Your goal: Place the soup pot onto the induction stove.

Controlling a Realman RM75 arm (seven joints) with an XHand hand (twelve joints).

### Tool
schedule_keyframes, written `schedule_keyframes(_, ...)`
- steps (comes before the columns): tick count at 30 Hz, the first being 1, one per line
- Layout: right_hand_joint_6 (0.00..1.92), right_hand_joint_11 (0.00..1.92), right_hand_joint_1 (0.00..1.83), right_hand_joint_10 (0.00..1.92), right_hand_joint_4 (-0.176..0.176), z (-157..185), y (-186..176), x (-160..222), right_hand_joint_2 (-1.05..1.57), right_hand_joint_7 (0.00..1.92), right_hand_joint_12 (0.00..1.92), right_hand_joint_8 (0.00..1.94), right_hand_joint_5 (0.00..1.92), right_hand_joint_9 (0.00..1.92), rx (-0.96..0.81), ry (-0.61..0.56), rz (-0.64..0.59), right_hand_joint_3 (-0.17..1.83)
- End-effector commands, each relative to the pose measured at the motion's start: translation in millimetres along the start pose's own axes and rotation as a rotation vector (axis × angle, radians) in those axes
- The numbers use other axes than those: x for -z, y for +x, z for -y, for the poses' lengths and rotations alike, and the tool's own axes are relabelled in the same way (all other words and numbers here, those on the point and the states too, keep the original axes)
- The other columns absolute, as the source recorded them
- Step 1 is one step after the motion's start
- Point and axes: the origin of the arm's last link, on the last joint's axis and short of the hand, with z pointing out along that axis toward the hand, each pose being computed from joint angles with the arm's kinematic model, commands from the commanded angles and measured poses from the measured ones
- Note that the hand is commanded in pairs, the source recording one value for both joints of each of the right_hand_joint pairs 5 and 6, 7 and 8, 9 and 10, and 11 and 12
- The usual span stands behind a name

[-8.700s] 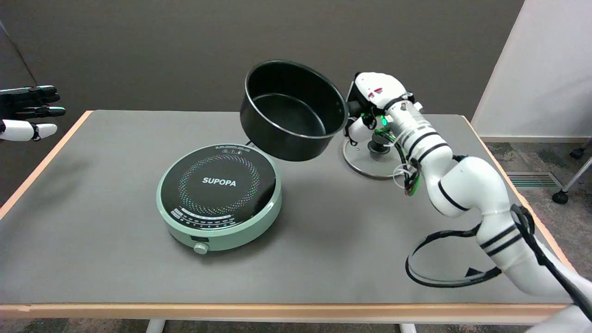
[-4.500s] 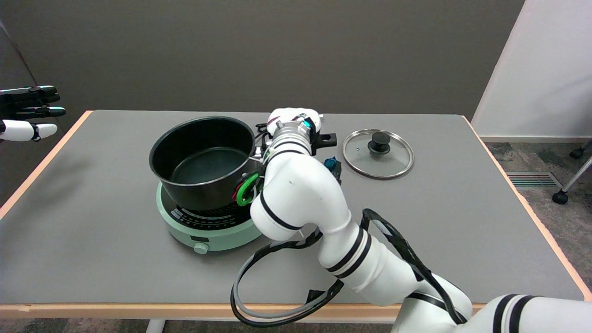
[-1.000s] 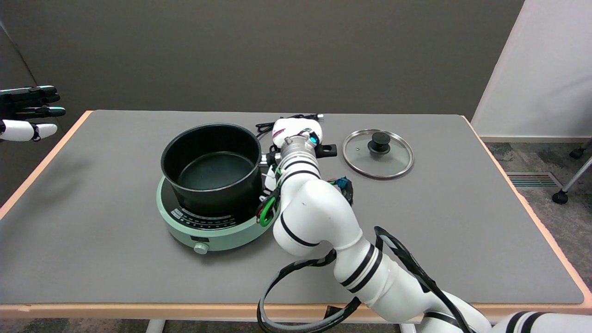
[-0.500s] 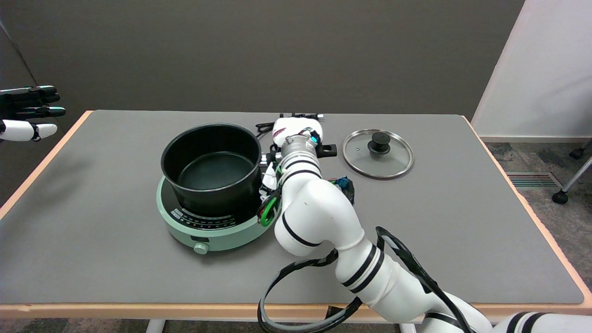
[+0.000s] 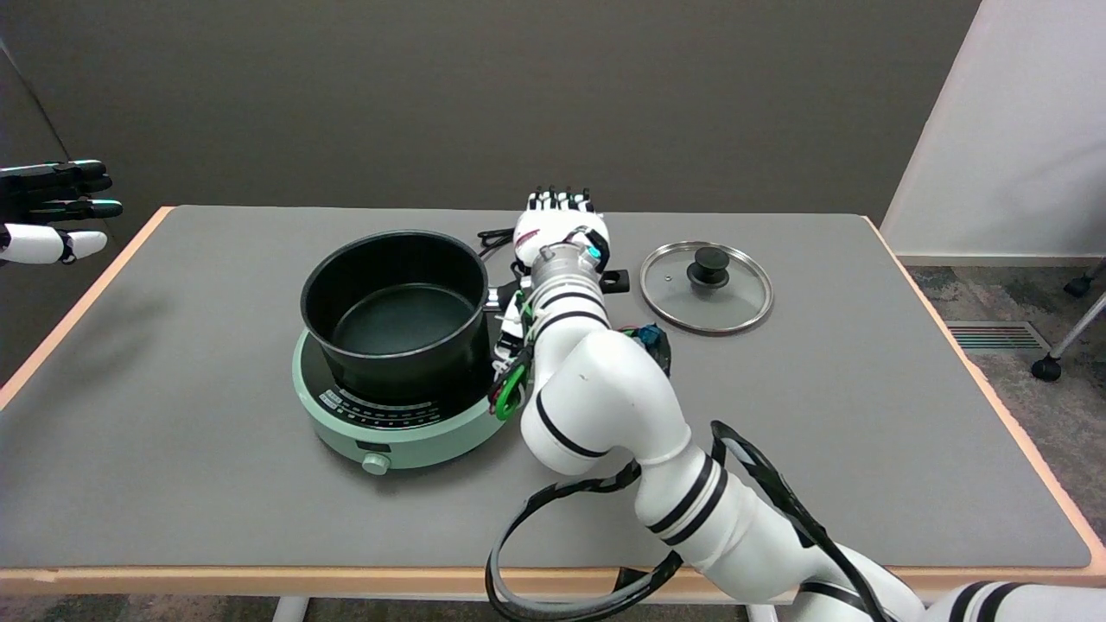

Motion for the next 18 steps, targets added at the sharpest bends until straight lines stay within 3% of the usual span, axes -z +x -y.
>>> schedule_keyframes(1,0.02,0.02,1.32,0.02,-0.122,-18,40,8,-0.95,0.02,0.02,0.02,0.02,0.02,0.022,0.000,-0.132,1.67)
schedule_keyframes(12,0.02,0.02,1.29,0.02,-0.104,-36,91,24,-0.96,0.02,0.02,0.02,0.02,0.02,-0.069,0.058,-0.327,1.58)
schedule_keyframes(18,0.02,0.02,1.27,0.02,-0.084,-45,111,25,-0.93,0.02,0.02,0.02,0.02,0.02,-0.009,0.093,-0.471,1.49)
